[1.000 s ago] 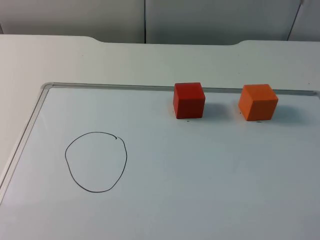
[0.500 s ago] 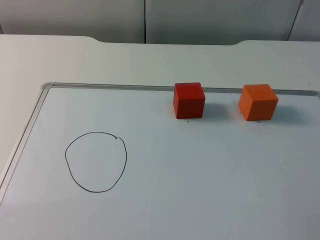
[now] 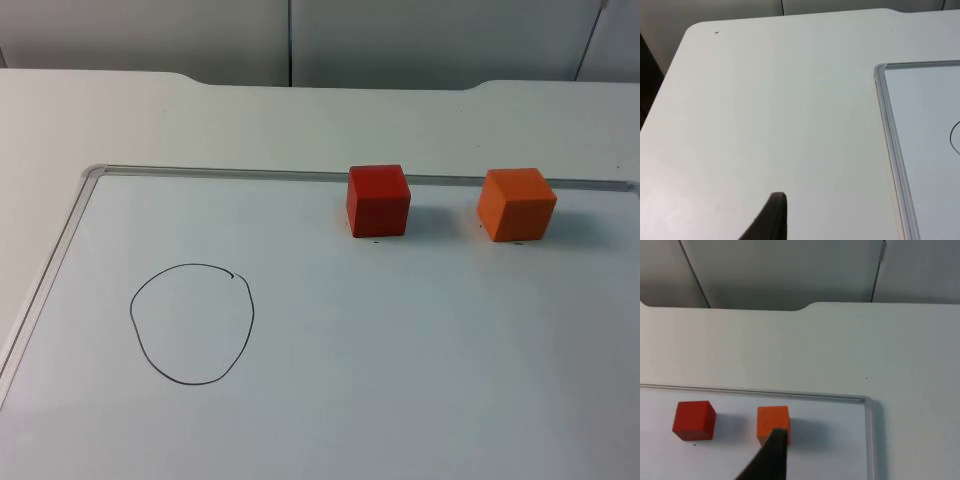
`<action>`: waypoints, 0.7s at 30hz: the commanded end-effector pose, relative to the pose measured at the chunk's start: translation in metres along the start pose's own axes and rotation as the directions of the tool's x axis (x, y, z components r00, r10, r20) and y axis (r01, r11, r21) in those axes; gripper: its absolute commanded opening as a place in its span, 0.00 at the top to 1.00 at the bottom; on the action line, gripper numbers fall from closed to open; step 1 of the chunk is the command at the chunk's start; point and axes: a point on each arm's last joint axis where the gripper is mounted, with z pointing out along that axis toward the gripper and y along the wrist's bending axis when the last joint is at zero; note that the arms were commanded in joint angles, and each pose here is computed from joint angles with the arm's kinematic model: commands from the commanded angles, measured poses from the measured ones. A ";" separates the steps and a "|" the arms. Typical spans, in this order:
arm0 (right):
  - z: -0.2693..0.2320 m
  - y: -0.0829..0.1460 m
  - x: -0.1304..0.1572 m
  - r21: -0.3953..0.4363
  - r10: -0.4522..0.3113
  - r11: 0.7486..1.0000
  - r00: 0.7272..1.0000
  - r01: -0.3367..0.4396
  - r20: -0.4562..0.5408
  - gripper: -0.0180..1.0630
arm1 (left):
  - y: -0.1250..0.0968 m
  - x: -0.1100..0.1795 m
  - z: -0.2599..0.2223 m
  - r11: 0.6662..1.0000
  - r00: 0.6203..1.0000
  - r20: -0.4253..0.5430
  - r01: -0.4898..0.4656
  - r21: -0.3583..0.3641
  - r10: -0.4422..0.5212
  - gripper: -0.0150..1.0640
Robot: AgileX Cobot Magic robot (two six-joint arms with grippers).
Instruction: Pick up one cube with the left hand and another cube with the right hand. First place the cube in the right hand at the target position, then stack the cube in the left hand on top.
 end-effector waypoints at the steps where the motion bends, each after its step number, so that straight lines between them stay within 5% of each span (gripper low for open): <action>1: 0.007 -0.002 -0.010 -0.004 -0.001 1.000 1.000 0.001 0.011 0.04 | 0.000 0.000 0.000 1.000 1.000 0.013 0.010 -0.002 -0.009 0.01; 8: 0.050 0.001 -0.032 -0.028 -0.009 1.000 0.999 0.008 -0.037 0.05 | 0.000 0.000 0.000 1.000 1.000 0.013 0.010 -0.002 -0.009 0.01; 21: 0.130 0.057 -0.031 -0.094 -0.094 0.992 0.987 0.082 -0.131 0.05 | 0.000 0.000 0.000 1.000 1.000 0.013 0.010 -0.002 -0.009 0.01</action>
